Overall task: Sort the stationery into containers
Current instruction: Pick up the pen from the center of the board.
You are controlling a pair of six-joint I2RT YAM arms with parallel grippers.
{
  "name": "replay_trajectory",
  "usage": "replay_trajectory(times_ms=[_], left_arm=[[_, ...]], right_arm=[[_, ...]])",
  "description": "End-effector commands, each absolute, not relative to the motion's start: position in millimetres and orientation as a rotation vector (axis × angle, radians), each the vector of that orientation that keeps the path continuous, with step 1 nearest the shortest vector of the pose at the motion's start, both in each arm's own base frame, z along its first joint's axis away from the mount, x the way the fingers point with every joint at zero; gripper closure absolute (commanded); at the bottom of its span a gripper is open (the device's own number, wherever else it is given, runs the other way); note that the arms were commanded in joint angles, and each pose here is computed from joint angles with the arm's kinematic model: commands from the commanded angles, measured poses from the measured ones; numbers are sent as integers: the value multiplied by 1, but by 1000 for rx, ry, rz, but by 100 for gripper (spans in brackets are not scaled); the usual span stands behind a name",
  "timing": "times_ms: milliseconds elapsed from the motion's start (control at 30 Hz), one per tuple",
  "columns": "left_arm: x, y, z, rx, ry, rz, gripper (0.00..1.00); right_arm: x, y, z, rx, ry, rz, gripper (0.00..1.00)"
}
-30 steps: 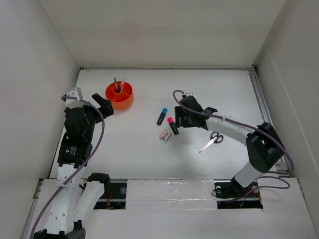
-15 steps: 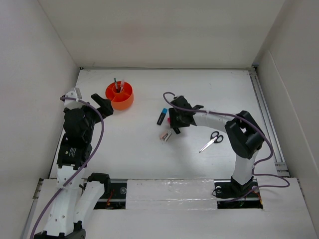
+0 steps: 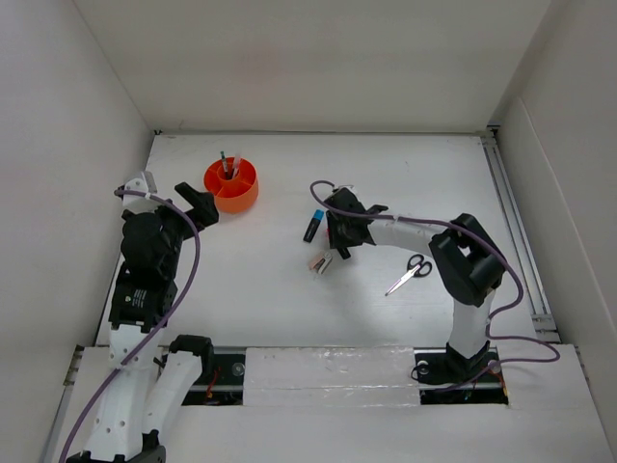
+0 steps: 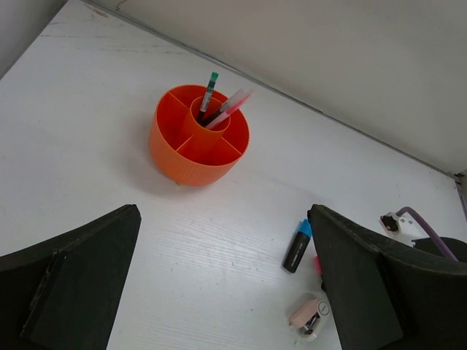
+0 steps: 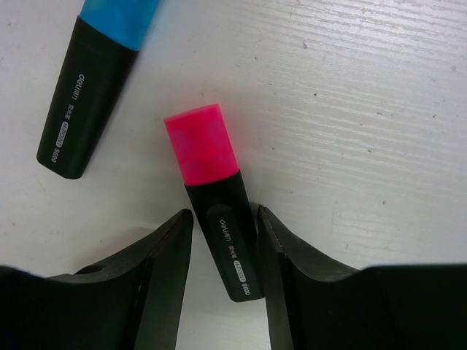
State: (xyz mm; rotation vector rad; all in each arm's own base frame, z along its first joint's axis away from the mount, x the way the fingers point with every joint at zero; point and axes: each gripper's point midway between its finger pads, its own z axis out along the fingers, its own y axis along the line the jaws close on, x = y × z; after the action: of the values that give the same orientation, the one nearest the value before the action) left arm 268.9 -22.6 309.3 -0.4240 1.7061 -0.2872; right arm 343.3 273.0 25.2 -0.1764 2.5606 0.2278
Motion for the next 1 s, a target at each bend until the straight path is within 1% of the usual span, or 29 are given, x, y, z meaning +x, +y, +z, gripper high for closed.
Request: replay_trajectory(times_ms=[0,67,300,467,533,700,733,800,867,900,967], left_arm=[[269,-24,324,-416,1653,-314,0],[269,-24,324,-416,1653,-314,0],[269,-27,324,-403,1658,-329,0],[269,-29,324,-396,1660,-337,0],[269,-29,324,-396,1660,-337,0],[269,-31,324,-390,1662,-345,0],[269,-31,324,-390,1662,-345,0],[269,-31,324,-390,1662,-345,0],[268,-32,324,-383,1664,-352,0],[268,-32,324,-383,1664,-352,0],[269,-34,326,-374,1658,-364,0]], right_arm=[[311,258,-16,-226,2685,107,53],[307,252,-20,-215,2699,80,50],[294,239,-31,-218,2724,6,50],[289,236,-28,-201,2720,-19,50],[290,235,-28,-172,2716,-23,51],[273,230,-37,-171,2752,-53,55],[270,227,-40,-174,2761,-64,57],[267,230,-40,-152,2754,-45,59],[264,231,-42,-165,2754,-44,65],[261,229,-46,-155,2770,-61,76],[260,229,-48,-154,2764,-86,90]])
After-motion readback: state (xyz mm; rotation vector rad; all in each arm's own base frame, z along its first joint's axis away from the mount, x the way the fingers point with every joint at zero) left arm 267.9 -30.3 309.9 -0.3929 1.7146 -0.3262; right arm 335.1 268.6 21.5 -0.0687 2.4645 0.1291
